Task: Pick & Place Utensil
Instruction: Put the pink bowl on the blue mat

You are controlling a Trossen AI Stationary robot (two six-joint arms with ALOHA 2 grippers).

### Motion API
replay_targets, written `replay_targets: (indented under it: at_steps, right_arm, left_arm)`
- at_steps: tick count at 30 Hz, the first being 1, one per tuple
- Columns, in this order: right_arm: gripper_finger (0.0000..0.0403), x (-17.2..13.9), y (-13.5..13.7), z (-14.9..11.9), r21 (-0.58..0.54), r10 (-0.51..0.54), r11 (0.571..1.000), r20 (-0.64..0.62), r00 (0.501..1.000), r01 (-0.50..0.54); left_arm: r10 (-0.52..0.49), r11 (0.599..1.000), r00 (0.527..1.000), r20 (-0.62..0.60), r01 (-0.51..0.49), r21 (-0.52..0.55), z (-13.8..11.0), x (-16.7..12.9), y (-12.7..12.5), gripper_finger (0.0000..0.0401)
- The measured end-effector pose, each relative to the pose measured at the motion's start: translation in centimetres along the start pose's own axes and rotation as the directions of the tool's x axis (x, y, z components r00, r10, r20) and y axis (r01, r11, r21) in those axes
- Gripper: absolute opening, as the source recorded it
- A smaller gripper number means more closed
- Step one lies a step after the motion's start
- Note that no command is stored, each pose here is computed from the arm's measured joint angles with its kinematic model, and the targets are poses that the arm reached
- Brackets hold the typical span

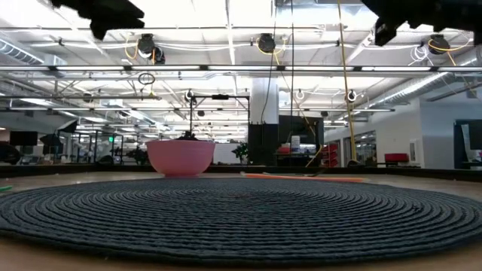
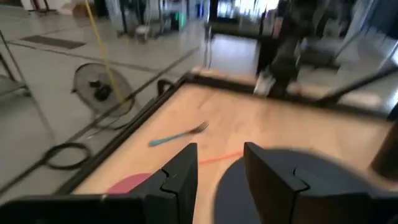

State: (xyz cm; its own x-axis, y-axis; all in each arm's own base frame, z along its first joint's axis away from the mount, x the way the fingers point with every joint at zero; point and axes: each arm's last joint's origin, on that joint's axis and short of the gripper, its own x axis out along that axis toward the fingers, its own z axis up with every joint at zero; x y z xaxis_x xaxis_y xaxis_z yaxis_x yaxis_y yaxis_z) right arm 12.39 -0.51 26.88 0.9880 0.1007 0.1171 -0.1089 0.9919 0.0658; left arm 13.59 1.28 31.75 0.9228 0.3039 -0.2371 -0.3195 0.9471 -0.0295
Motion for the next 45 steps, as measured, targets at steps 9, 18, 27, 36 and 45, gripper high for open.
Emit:
replay_targets:
  at_steps: [9, 18, 27, 36, 45]
  right_arm:
    - [0.0064, 1.8, -0.8, 3.3, -0.128, -0.277, 0.960, -0.317, 0.907, 0.248]
    - [0.0064, 4.0, -1.6, 4.1, -0.242, -0.393, 0.918, -0.464, 0.794, 0.313]
    - [0.0115, 3.5, -2.1, 3.0, -0.230, -0.431, 0.901, -0.564, 0.705, 0.367]
    - [0.0193, 3.4, -2.2, 2.3, -0.212, -0.446, 0.891, -0.578, 0.683, 0.403]
    - [0.0199, 3.2, -2.3, 1.5, -0.208, -0.442, 0.891, -0.606, 0.661, 0.404]
  left_arm:
    - [0.219, 0.974, 0.960, -0.175, -0.204, 0.101, 3.7, 2.0, 1.0, 0.0136]
    - [0.244, 0.965, 0.857, -0.454, -0.261, 0.025, 2.0, 6.7, 5.0, 0.0136]
    - [0.265, 0.937, 0.789, -0.554, -0.346, -0.043, -0.1, 10.2, 10.9, 0.0181]
    - [0.166, 0.909, 0.756, -0.633, -0.366, -0.199, -3.3, 13.1, 15.4, 0.0246]
    - [0.132, 0.887, 0.673, -0.728, -0.407, -0.216, -6.8, 15.3, 17.1, 0.0248]
